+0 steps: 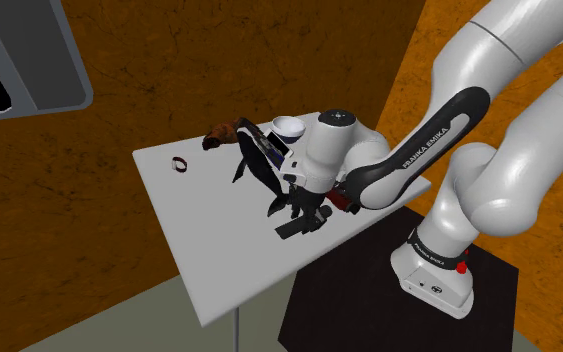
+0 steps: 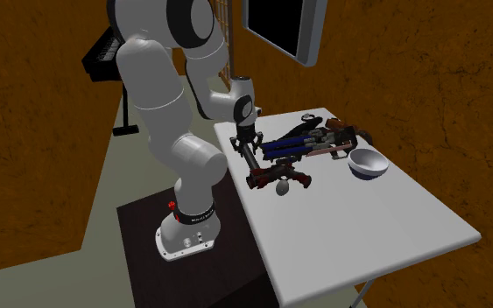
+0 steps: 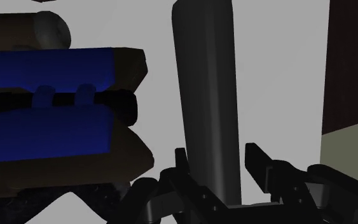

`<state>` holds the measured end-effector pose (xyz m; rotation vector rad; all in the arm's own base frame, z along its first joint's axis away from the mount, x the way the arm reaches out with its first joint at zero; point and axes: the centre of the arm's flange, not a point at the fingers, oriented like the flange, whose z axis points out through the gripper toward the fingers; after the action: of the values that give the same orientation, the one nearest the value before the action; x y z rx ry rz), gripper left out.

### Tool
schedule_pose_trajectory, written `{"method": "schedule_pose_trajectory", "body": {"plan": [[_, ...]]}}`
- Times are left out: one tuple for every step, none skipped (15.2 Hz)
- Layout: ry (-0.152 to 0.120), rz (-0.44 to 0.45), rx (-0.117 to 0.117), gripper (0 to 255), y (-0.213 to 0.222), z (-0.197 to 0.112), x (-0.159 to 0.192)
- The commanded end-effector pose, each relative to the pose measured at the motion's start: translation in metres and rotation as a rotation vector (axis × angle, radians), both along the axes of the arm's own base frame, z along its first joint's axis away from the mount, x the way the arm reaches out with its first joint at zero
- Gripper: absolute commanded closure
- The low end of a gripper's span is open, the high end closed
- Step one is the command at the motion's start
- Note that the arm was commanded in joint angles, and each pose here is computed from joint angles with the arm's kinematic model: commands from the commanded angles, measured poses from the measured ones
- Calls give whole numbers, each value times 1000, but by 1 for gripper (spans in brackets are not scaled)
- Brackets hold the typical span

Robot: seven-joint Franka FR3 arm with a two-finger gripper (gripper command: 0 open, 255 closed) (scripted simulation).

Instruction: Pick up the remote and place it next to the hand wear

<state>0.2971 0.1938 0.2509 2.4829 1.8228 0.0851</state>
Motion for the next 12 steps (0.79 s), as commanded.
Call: {"method": "schedule_pose_trajectory", "body": {"plan": [[0, -4, 2, 255, -1, 5, 1], [0, -4, 2, 255, -1, 10, 1], [0, -4, 2, 255, -1, 15, 1], [0, -4, 2, 255, -1, 20, 1], [0, -4, 2, 255, -1, 26, 1], [0, -4, 2, 255, -1, 31, 1], [0, -4, 2, 255, -1, 36, 1], [0, -4, 2, 255, -1, 42, 1], [0, -4, 2, 255, -1, 47, 1], [0, -4, 2, 255, -1, 52, 1], [0, -4, 2, 255, -1, 57, 1], [0, -4, 2, 255, -1, 63, 1]]}}
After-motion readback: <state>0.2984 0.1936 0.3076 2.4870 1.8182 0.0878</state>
